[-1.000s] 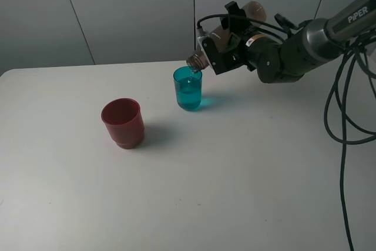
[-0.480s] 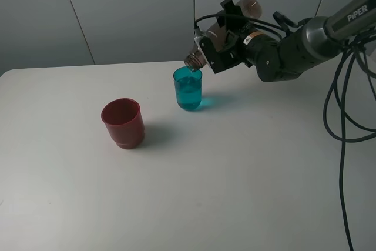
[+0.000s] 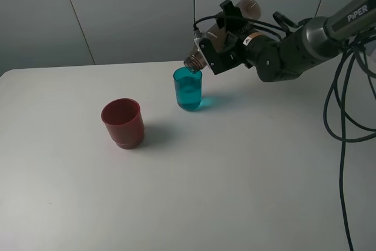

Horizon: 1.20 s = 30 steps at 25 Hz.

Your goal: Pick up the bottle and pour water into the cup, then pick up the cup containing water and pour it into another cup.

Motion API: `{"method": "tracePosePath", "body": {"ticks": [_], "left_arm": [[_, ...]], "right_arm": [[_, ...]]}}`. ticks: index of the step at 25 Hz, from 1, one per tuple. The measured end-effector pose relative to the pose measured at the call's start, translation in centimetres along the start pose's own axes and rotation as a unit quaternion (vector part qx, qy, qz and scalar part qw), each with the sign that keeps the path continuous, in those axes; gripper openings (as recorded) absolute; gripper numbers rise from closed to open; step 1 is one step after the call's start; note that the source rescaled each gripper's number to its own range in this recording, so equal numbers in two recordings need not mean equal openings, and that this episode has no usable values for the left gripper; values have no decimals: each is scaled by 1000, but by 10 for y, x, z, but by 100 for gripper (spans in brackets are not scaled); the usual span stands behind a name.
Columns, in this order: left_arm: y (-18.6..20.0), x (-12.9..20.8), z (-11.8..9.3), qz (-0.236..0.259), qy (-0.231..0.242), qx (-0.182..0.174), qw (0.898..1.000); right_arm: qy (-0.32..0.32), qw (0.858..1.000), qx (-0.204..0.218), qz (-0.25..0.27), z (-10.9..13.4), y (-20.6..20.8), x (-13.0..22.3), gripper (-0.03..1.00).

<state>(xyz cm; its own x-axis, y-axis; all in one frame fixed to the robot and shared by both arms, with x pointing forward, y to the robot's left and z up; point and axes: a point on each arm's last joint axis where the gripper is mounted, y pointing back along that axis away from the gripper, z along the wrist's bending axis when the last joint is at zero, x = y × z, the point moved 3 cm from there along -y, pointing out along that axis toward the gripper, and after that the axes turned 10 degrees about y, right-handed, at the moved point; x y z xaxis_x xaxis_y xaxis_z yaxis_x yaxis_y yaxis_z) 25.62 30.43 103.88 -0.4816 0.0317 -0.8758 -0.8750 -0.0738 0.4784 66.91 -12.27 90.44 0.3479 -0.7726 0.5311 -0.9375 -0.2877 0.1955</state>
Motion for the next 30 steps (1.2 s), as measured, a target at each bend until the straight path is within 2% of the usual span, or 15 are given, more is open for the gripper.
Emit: {"method": "tracePosePath", "body": {"ticks": [3, 6, 9, 12, 14, 19, 21, 23, 24, 25, 26, 28, 30], "left_arm": [[0, 0, 0, 0, 0, 0, 1000], [0, 0, 0, 0, 0, 0, 1000], [0, 0, 0, 0, 0, 0, 1000], [0, 0, 0, 0, 0, 0, 1000], [0, 0, 0, 0, 0, 0, 1000], [0, 0, 0, 0, 0, 0, 1000], [0, 0, 0, 0, 0, 0, 1000], [0, 0, 0, 0, 0, 0, 1000], [0, 0, 0, 0, 0, 0, 1000], [0, 0, 0, 0, 0, 0, 1000], [0, 0, 0, 0, 0, 0, 1000], [0, 0, 0, 0, 0, 0, 1000], [0, 0, 0, 0, 0, 0, 1000]], "right_arm": [[-39, 999, -3, -2, 1, 0, -1, 0], [-112, 994, -5, -3, 1, 0, -1, 0], [-216, 976, -21, -11, 2, 1, -2, 0], [-335, 942, -23, -11, -5, 4, 2, 0], [-419, 908, -19, -9, -13, 6, 7, 0], [-601, 799, -2, -9, -24, 11, 25, 0], [-675, 737, 0, -14, -21, 10, 32, 0], [-729, 685, -1, -15, -17, 10, 39, 0], [-747, 665, -2, -15, -15, 10, 42, 0], [-773, 634, -1, -12, -12, 10, 46, 0], [-787, 617, -1, -11, -11, 10, 49, 0], [-805, 593, -5, -5, -3, 10, 53, 0], [-814, 581, -4, 1, 8, 11, 53, 0]]}}
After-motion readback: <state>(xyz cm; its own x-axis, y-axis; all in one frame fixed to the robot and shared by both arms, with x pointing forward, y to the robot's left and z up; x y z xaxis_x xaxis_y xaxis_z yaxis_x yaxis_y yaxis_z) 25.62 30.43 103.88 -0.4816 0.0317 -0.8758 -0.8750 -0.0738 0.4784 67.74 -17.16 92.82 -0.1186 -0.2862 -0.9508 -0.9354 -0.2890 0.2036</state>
